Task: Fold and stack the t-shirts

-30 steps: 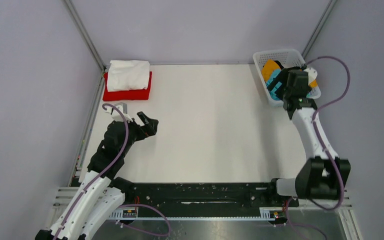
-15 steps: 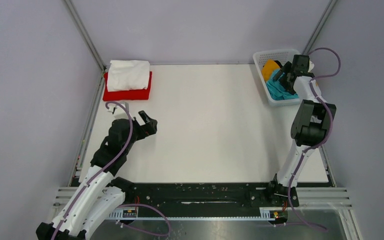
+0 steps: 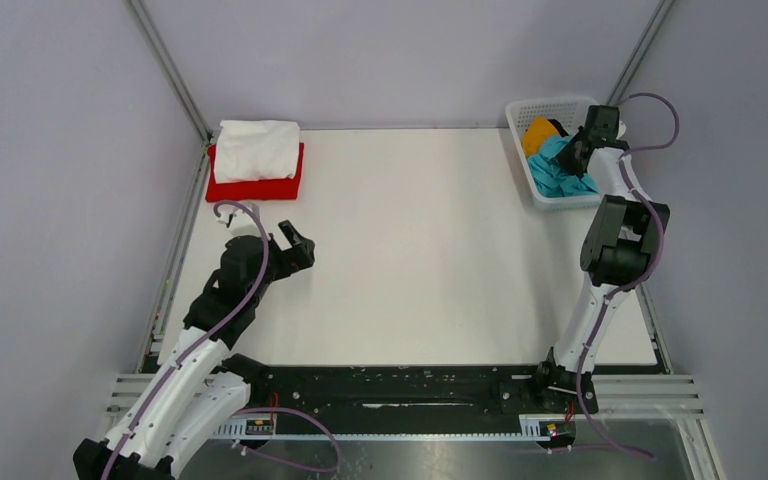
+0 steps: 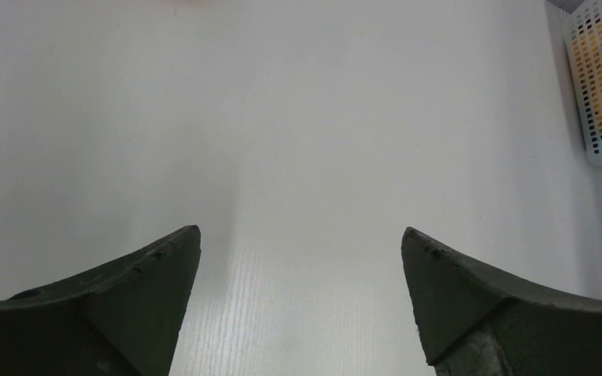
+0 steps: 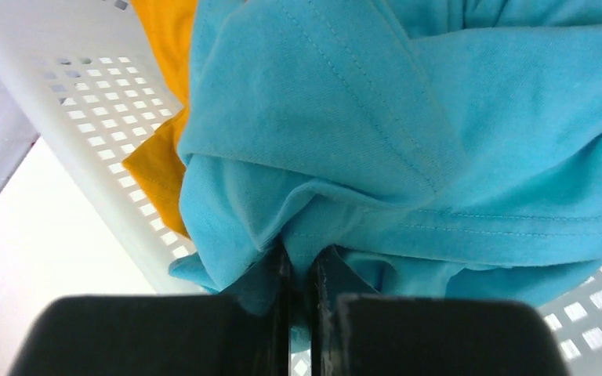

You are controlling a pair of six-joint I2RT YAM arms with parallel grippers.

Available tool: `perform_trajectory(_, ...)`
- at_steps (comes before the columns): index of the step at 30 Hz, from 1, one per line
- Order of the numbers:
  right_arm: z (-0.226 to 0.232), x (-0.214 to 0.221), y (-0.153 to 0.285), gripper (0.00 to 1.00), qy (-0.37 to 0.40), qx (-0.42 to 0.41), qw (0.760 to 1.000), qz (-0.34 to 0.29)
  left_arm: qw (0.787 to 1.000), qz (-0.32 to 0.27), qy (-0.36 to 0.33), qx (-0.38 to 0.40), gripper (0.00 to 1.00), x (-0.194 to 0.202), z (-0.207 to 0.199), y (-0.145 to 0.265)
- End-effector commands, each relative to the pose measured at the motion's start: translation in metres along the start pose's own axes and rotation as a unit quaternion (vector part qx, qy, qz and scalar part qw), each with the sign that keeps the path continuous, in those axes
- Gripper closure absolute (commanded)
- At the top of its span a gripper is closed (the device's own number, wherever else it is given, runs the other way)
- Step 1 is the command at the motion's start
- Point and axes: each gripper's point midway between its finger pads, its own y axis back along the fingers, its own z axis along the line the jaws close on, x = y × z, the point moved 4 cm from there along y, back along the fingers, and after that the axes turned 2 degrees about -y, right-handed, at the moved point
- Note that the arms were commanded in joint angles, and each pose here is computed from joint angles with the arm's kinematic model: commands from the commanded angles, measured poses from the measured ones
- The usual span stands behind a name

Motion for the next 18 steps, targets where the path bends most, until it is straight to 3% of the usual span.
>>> perform_trajectory(1,0.044,-0.057,0.079,1.00,0.017,-0.079,0.993,-0.091,0.999,-0.041,0.008,0.013,0.01,-0.024,-0.009,0.008)
perform_trajectory(6,0.069,-0.090,0.173,1.00,0.037,-0.142,0.975,-0.168,0.999,-0.045,0.015,0.025,0.01,-0.025,-0.011,0.012)
perform_trajectory(10,0.097,-0.099,0.267,1.00,0.058,-0.249,0.943,-0.212,0.998,-0.049,0.026,0.037,0.01,-0.026,-0.014,0.016)
perform_trajectory(18,0.164,-0.032,0.413,1.00,0.130,-0.495,0.845,-0.152,0.996,-0.047,0.058,0.046,0.01,-0.028,-0.018,0.026)
